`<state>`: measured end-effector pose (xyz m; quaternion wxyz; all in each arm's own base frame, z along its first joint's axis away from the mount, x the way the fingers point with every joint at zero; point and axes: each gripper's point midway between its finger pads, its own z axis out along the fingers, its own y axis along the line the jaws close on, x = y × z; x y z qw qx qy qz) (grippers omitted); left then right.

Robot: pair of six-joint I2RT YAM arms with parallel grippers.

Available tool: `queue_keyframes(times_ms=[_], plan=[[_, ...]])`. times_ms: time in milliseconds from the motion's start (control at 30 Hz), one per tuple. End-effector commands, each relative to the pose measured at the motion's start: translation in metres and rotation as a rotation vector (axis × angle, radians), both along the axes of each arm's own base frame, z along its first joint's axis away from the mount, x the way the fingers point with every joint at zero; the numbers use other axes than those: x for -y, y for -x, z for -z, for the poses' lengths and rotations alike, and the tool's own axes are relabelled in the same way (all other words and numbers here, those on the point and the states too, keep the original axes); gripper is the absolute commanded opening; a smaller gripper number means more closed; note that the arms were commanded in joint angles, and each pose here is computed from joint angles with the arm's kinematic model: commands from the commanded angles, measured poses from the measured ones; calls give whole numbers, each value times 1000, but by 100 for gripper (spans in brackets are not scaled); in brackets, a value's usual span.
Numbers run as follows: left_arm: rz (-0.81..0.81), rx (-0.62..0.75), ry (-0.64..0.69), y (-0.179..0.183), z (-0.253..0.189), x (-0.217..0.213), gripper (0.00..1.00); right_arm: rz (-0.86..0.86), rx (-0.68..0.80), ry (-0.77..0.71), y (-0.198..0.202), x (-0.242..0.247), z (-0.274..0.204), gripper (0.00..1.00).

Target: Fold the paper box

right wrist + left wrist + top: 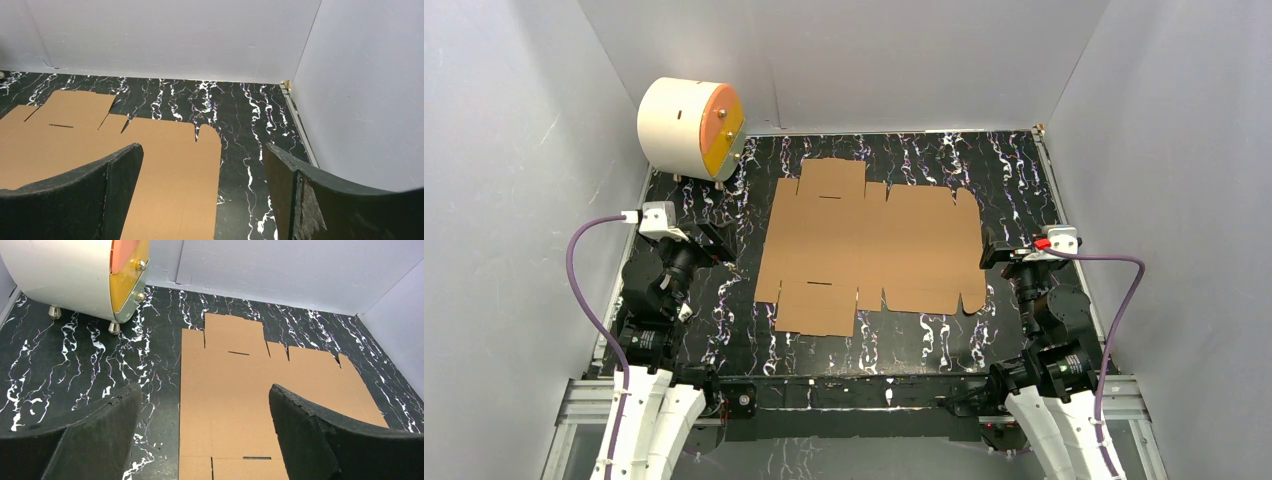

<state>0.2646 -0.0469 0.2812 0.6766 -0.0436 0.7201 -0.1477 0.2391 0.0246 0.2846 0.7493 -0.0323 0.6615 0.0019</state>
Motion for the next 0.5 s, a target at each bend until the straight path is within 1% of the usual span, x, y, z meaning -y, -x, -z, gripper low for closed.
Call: queue_keyframes(times_ms=[0, 133, 167, 233, 267, 367, 467], plan=[[-7, 40, 15, -2, -9, -1, 96, 17, 75, -24, 2, 4, -21, 99], [-26, 39, 38, -1, -8, -3, 96, 17, 73, -27, 3, 4, -21, 99], [-46, 30, 61, 0, -7, -6, 97, 15, 71, -27, 3, 4, -21, 99], [-133, 16, 116, 1, -5, -18, 98, 18, 70, -27, 3, 5, -23, 99], [-139, 12, 115, 2, -5, -19, 98, 26, 55, -25, 4, 6, -22, 98], [-115, -8, 90, 5, -3, -15, 98, 6, 40, -31, 7, 3, -29, 99], [-68, -70, 113, 8, 7, -4, 98, -52, -17, -21, 1, -9, -28, 98]])
